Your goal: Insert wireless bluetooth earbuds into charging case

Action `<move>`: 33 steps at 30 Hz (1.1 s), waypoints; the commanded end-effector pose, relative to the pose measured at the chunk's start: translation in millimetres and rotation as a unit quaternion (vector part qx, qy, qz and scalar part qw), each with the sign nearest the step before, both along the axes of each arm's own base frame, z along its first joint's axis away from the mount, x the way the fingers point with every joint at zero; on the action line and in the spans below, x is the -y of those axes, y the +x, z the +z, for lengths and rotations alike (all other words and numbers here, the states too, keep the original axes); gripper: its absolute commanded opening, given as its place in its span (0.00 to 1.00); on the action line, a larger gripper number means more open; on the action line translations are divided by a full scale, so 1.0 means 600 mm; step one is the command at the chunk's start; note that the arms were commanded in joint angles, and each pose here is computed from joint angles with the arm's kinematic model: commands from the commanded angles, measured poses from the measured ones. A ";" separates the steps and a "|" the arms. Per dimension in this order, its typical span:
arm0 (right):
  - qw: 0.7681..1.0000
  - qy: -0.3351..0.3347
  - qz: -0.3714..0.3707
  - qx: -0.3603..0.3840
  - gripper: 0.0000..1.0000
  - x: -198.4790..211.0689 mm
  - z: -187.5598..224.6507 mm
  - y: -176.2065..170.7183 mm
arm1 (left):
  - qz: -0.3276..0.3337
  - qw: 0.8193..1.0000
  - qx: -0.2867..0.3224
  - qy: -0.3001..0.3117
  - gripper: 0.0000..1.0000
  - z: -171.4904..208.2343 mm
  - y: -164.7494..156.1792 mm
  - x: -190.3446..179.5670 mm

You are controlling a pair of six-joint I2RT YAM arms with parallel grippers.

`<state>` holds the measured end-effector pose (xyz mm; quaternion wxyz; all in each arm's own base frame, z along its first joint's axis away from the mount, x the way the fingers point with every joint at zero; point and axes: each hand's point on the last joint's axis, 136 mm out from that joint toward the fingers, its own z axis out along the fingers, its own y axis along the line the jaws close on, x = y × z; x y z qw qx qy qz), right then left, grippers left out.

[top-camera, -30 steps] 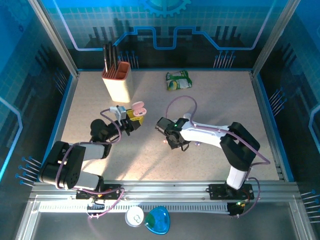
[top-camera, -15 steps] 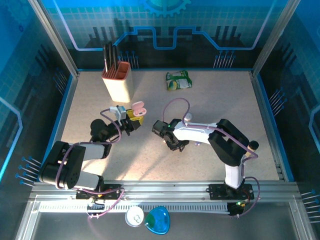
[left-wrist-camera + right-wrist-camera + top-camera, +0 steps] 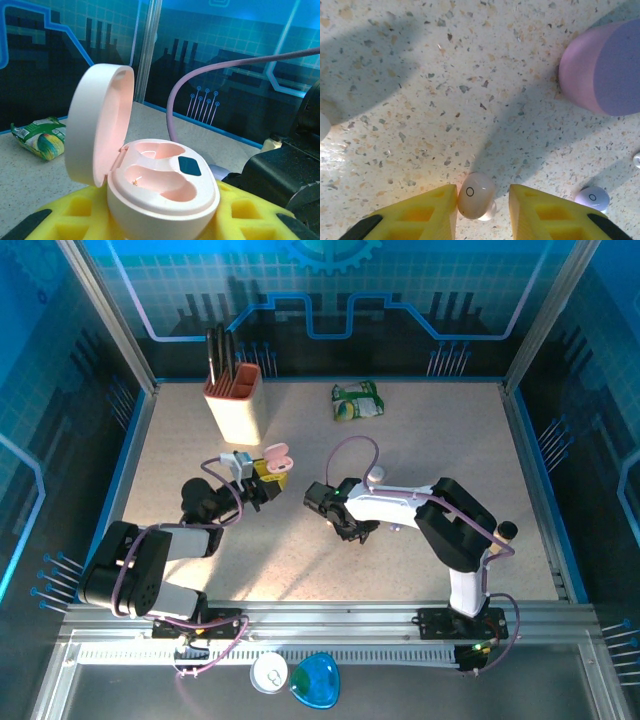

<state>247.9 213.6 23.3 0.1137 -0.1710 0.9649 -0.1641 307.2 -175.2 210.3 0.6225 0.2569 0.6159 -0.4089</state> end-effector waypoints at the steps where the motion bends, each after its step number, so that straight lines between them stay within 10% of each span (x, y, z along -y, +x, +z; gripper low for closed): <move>1: 1.000 -0.011 -0.006 0.011 0.31 0.002 0.010 0.002 | -0.009 1.000 0.015 -0.006 0.26 0.016 0.001 0.000; 18: 1.000 0.010 -0.005 0.010 0.17 -0.002 0.023 0.004 | -0.013 1.000 0.013 -0.005 0.26 0.014 0.001 0.001; 33: 0.938 0.336 -0.075 -0.027 0.18 -0.024 0.102 0.009 | -0.060 0.998 0.019 0.015 0.26 -0.006 -0.014 0.046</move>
